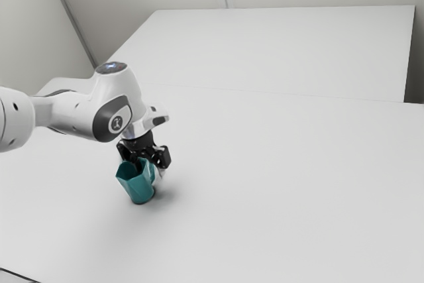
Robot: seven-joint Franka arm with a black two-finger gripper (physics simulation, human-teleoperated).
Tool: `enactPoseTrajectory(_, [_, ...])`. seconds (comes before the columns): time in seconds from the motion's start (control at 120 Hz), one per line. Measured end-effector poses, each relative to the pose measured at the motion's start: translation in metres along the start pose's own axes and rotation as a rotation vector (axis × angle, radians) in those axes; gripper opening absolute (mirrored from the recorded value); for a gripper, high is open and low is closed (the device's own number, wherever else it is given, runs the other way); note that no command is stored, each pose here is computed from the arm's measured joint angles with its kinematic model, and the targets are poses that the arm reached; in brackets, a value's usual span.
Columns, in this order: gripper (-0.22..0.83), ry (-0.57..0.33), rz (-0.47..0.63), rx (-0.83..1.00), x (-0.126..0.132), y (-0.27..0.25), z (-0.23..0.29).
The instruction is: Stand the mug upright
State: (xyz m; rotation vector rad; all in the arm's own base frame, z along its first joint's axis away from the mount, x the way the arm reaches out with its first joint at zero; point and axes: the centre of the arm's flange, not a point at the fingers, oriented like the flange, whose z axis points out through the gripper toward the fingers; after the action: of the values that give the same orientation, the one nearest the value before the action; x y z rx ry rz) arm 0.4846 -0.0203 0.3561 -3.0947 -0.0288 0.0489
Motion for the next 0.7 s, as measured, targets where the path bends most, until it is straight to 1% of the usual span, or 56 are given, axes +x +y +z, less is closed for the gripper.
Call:
enactPoseTrajectory(0.117, [0.51, 0.025, -0.008, 0.003, 0.007, 0.002, -0.033])
enactPoseTrajectory(0.258, [0.56, 0.035, -0.021, 0.001, 0.022, 0.002, -0.082])
enactPoseTrajectory(0.467, [0.6, 0.023, -0.032, -0.002, 0.035, 0.001, -0.154])
enactPoseTrajectory(0.7, [0.61, 0.06, -0.021, -0.008, 0.041, -0.002, -0.238])
